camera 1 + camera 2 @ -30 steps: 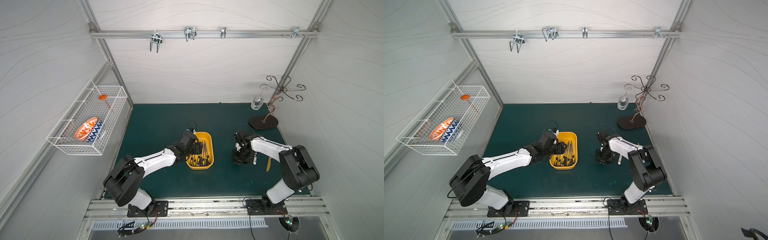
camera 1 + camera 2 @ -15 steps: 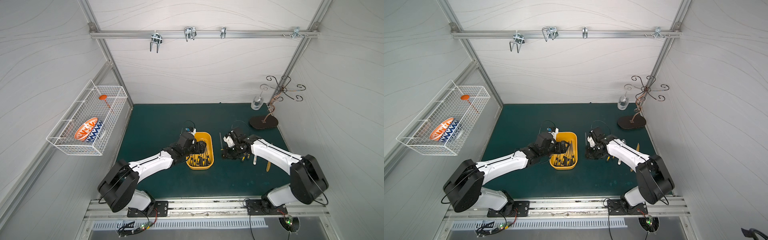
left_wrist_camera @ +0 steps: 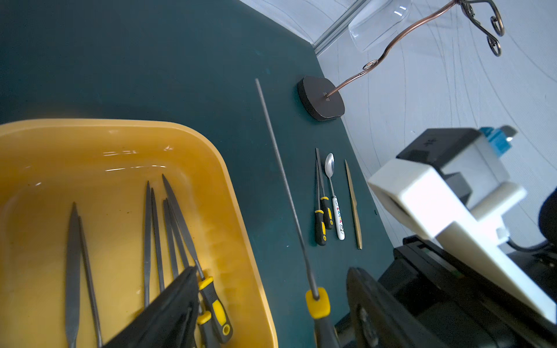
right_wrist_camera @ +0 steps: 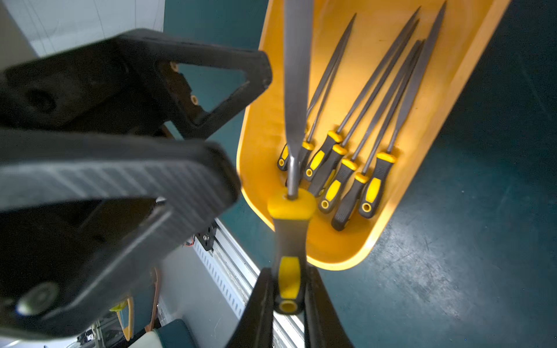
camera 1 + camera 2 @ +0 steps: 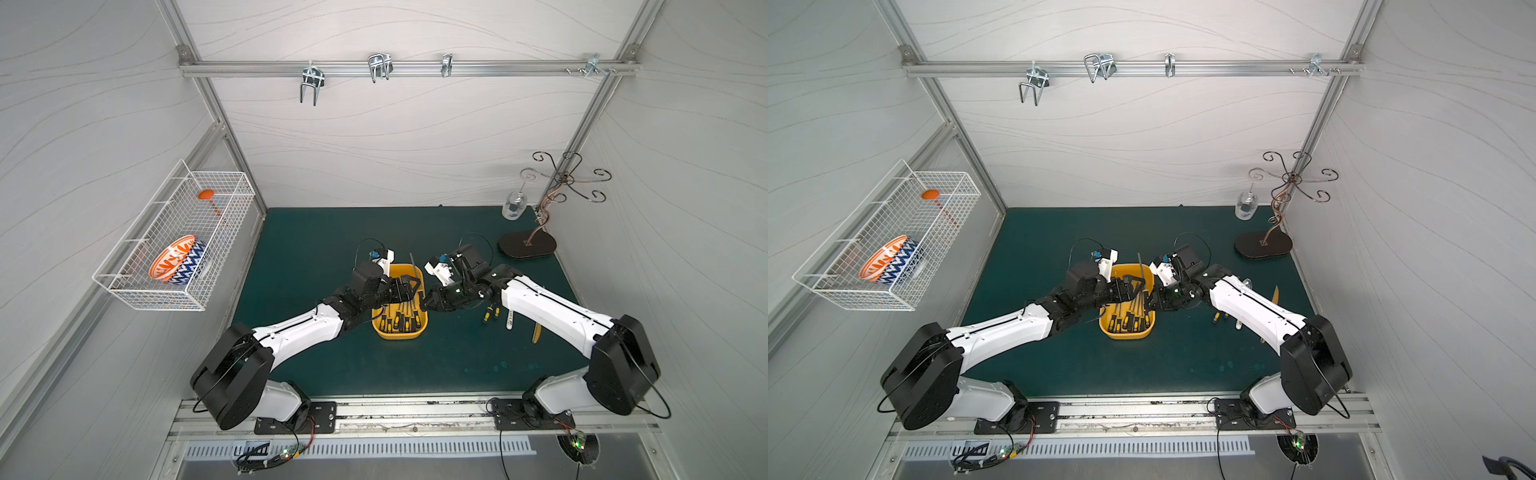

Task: Put the file tool into the storage box
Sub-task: Place the file tool in the storage box.

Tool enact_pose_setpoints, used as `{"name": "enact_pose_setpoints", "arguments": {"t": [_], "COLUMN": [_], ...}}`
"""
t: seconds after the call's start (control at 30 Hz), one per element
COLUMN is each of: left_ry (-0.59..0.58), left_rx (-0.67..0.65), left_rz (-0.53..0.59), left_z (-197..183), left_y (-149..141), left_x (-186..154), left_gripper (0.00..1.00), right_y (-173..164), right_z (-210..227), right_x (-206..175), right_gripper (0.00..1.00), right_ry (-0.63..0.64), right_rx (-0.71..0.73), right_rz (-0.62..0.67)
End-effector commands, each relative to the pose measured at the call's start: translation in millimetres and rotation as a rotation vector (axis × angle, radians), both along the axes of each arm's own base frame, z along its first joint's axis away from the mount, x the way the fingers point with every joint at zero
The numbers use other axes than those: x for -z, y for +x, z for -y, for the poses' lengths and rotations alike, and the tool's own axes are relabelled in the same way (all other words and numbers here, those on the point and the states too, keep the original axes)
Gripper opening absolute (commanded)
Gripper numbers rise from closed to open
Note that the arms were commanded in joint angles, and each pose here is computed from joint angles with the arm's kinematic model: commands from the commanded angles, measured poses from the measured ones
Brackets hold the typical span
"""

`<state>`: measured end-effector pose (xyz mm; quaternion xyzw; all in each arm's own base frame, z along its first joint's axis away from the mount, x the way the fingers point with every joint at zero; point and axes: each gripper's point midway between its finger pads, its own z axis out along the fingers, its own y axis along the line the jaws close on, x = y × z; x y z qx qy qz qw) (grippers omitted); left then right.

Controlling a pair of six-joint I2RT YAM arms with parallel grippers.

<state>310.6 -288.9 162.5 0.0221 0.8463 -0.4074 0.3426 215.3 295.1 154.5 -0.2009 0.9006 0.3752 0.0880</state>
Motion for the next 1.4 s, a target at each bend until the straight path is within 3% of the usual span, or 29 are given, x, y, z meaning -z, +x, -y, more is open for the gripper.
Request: {"name": "enact_pose_setpoints", "arguments": {"t": [0.0, 0.1, 0.23, 0.33, 0.4, 0.47, 0.53, 0.63, 0.73, 0.87, 1.0, 1.07, 1.37], "left_ry": [-0.053, -0.056, -0.056, -0.048, -0.040, -0.029, 0.010, 0.178, 0.336, 0.397, 0.380, 0.361, 0.333], "left_rx": [0.011, 0.010, 0.012, 0.007, -0.005, -0.028, -0.061, -0.133, -0.164, -0.144, -0.127, -0.120, -0.119], "left_rz": [0.022, 0.007, -0.016, -0.034, -0.050, -0.070, -0.088, -0.146, -0.213, -0.238, -0.210, -0.198, -0.165], "left_z": [6.6, 7.1, 8.0, 5.8, 2.2, -4.2, -12.5, -35.1, -54.1, -54.6, -45.6, -41.6, -38.6], "left_y": [5.6, 6.9, 7.5, 7.6, 7.6, 8.3, 8.9, 10.1, 4.6, -3.6, 0.4, 2.3, 3.8], "left_x": [-9.0, -4.7, 1.9, 9.2, 15.8, 23.3, 32.1, 57.6, 83.9, 97.7, 89.6, 85.6, 77.6], "left_gripper": [0.79, 0.67, 0.22, 0.00, 0.00, 0.00, 0.00, 0.00, 0.00, 0.00, 0.32, 0.41, 0.48], "right_y": [-4.4, -7.7, -8.8, -8.6, -7.7, -5.1, 1.3, 16.0, 26.7, 34.3, 36.5, 35.1, 33.1], "right_z": [-10.8, -13.2, -12.7, -11.9, -10.6, -6.0, 3.2, 27.3, 53.6, 86.9, 121.5, 138.0, 192.3], "right_x": [-15.1, -16.7, -14.1, -11.8, -9.5, -2.8, 6.2, 23.4, 40.5, 59.6, 74.8, 82.7, 101.1], "right_gripper": [0.05, 0.05, 0.06, 0.07, 0.11, 0.29, 0.38, 0.42, 0.42, 0.43, 0.44, 0.47, 0.49], "right_ry": [0.043, 0.050, 0.047, 0.041, 0.031, -0.009, -0.078, -0.192, -0.232, -0.258, -0.364, -0.432, -0.629], "right_rx": [-0.064, -0.081, -0.080, -0.077, -0.071, -0.052, -0.004, 0.110, 0.235, 0.370, 0.487, 0.525, 0.646], "right_rz": [0.041, 0.048, 0.042, 0.041, 0.042, 0.040, 0.049, 0.049, -0.032, -0.131, -0.162, -0.173, -0.164]}}
